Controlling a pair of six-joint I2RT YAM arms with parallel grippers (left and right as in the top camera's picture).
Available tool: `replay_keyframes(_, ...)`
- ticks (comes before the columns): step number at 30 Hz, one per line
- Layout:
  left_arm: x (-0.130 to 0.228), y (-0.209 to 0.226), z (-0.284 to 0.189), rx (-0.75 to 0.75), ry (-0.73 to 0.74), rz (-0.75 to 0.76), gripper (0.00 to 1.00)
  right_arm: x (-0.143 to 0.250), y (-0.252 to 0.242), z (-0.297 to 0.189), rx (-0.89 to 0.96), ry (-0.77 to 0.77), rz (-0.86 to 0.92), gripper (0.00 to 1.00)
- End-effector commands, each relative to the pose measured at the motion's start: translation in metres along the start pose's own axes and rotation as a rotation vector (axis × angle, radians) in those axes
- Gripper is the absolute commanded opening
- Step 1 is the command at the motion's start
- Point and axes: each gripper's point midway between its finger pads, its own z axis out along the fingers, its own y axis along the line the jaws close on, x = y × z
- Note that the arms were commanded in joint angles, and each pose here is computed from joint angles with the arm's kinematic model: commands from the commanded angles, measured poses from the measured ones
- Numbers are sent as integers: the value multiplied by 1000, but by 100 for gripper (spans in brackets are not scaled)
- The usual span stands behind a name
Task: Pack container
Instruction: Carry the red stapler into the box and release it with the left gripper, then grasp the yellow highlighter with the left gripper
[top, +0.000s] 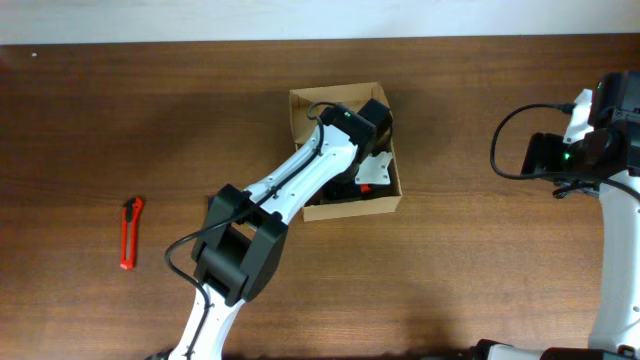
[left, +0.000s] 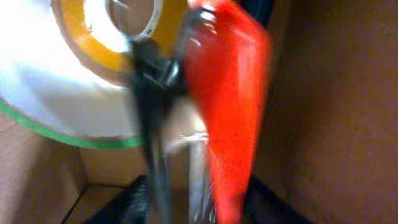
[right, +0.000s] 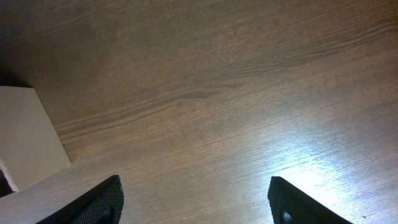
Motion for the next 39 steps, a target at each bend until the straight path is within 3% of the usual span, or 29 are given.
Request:
replay_keyframes(1, 0, 4, 4, -20, 21, -33, 57, 1, 1, 1, -17, 4, -1, 75)
replay_keyframes(5, -5, 20, -15, -83, -15, -67, 59, 1, 1, 1, -18, 4, -2, 75)
replay_keyframes(9, -1, 52, -71, -203, -115, -179, 58, 1, 5, 1, -37, 5, -12, 75)
replay_keyframes(11, 11, 72, -112, -313, -157, -280, 47, 1, 5, 1, -37, 5, -12, 75)
replay_keyframes(14, 59, 98, -180, -484, -200, -530, 8, 1, 5, 1, -37, 5, -12, 75)
replay_keyframes(18, 146, 93, -206, -470, -149, -859, 3, 1, 5, 1, -37, 5, -13, 75)
replay_keyframes(21, 197, 94, -219, -472, -153, -1051, 4, 1, 5, 1, -38, 5, -12, 75)
replay_keyframes(26, 243, 41, -207, -447, -115, -1108, 9, 1, 8, 1, -57, 5, -13, 75)
replay_keyframes(27, 253, 28, -199, -440, -103, -1131, 13, 1, 10, 1, -67, 5, -13, 75)
replay_keyframes(29, 266, 2, -169, -348, -76, -1193, 39, 1, 10, 1, -67, 5, -13, 75)
replay_keyframes(30, 267, -4, -153, -290, -59, -1227, 44, 1, 10, 1, -67, 3, -13, 75)
replay_keyframes(39, 259, 2, -6, 176, 19, -1451, 43, 0, 11, 1, -71, 2, -13, 75)
